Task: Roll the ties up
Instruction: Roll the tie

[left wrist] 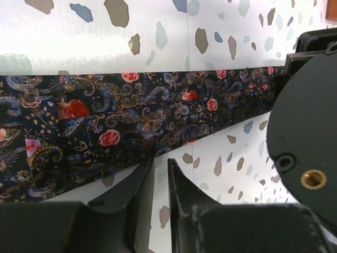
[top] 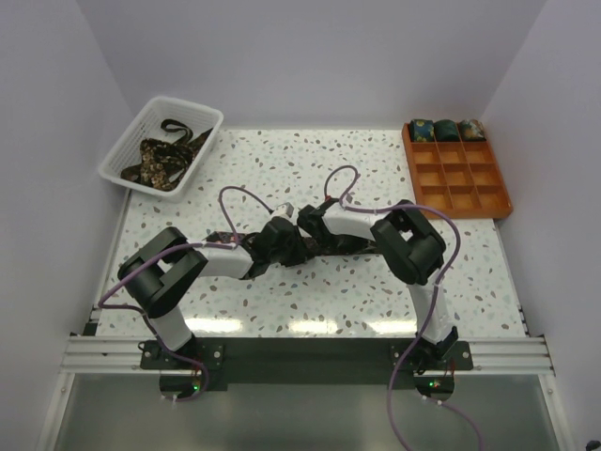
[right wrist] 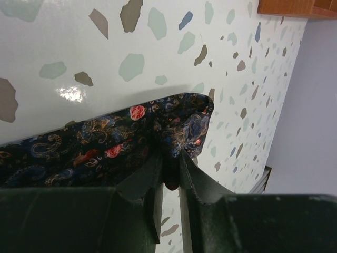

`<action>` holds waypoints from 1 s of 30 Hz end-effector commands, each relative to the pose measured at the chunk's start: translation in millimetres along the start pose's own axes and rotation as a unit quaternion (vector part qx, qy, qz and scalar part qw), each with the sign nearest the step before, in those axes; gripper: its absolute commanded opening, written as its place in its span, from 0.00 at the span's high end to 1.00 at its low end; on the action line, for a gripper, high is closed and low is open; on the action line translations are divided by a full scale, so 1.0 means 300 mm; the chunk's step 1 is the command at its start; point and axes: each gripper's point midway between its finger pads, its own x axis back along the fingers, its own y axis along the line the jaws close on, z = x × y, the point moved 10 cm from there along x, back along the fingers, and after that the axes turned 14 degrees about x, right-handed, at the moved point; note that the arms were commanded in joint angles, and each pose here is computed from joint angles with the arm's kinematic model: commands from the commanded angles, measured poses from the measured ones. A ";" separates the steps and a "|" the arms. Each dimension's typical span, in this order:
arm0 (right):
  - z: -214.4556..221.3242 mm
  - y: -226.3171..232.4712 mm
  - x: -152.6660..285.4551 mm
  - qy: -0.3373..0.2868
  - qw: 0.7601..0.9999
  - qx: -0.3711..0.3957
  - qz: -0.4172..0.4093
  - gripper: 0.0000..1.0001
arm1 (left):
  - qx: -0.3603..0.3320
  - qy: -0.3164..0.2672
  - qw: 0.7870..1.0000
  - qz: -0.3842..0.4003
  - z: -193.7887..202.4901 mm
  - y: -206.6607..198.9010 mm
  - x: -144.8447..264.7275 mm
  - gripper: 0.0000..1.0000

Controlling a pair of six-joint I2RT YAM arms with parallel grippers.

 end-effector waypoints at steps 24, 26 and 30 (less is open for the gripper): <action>-0.056 -0.091 0.098 -0.071 0.967 -0.120 -0.213 0.55 | -0.011 -0.011 0.999 0.030 -0.027 -0.074 0.009 0.79; -0.057 -0.109 0.111 -0.075 0.966 -0.124 -0.213 0.55 | -0.011 -0.011 0.999 0.033 -0.027 -0.084 0.008 0.79; -0.055 -0.146 0.135 -0.090 0.963 -0.134 -0.218 0.54 | -0.017 -0.008 0.999 0.038 -0.021 -0.103 0.012 0.79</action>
